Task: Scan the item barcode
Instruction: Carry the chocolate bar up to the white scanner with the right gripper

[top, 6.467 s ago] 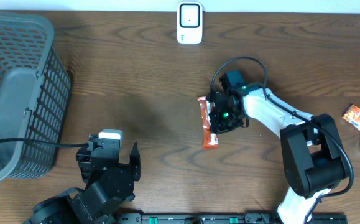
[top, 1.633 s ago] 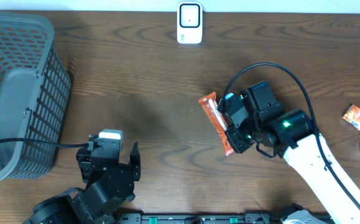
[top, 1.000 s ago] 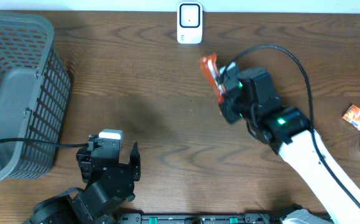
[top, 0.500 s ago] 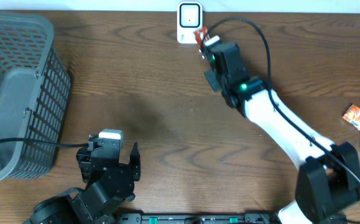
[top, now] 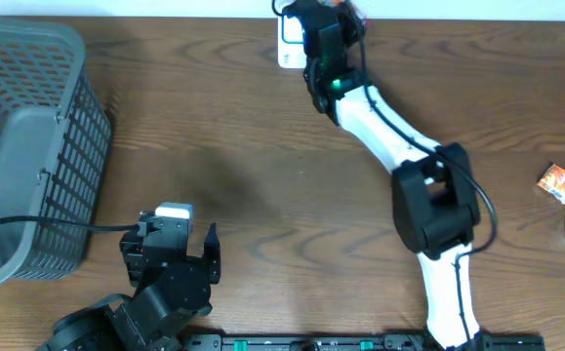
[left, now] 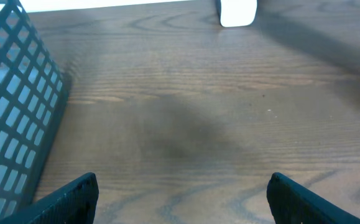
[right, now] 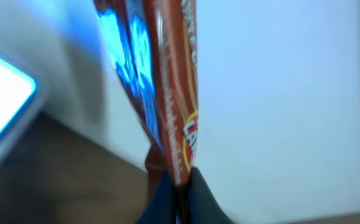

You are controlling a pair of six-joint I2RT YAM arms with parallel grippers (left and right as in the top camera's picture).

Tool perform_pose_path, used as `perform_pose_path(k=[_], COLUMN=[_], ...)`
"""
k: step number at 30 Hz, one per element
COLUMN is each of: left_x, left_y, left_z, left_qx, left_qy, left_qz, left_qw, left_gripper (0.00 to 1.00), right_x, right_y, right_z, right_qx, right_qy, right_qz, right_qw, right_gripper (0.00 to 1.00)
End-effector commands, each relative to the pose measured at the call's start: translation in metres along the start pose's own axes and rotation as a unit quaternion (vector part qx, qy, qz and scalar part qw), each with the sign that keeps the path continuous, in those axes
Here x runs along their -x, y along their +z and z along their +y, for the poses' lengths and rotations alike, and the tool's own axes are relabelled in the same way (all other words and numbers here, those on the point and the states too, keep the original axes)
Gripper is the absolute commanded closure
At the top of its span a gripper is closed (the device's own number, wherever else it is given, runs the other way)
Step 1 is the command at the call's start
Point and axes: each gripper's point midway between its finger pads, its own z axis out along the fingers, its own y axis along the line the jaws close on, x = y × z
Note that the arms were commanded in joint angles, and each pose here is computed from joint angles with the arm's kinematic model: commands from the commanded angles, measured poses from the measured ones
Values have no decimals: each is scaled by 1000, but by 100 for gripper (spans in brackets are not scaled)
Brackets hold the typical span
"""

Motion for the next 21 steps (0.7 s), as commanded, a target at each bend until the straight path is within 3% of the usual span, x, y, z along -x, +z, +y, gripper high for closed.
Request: perform_pose_path(k=[1, 5, 10, 21], left_x=[-1, -1, -1, -1], left_y=[1, 1, 1, 1], left_z=[2, 2, 2, 2], left_qx=[5, 5, 5, 5], left_qy=[-5, -5, -5, -5], left_qz=[1, 1, 1, 1], left_qw=[1000, 1000, 1000, 1000], left_gripper=[13, 13, 13, 13], right_x=[-10, -13, -18, -29], right_y=[8, 13, 11, 13], right_z=[-2, 30, 62, 68], right_qx=[-76, -80, -61, -46], right_qy=[-162, -233, -264, -306], right_qz=[42, 35, 33, 52], right_qw=[983, 968, 962, 950], right_gripper=[99, 99, 99, 99])
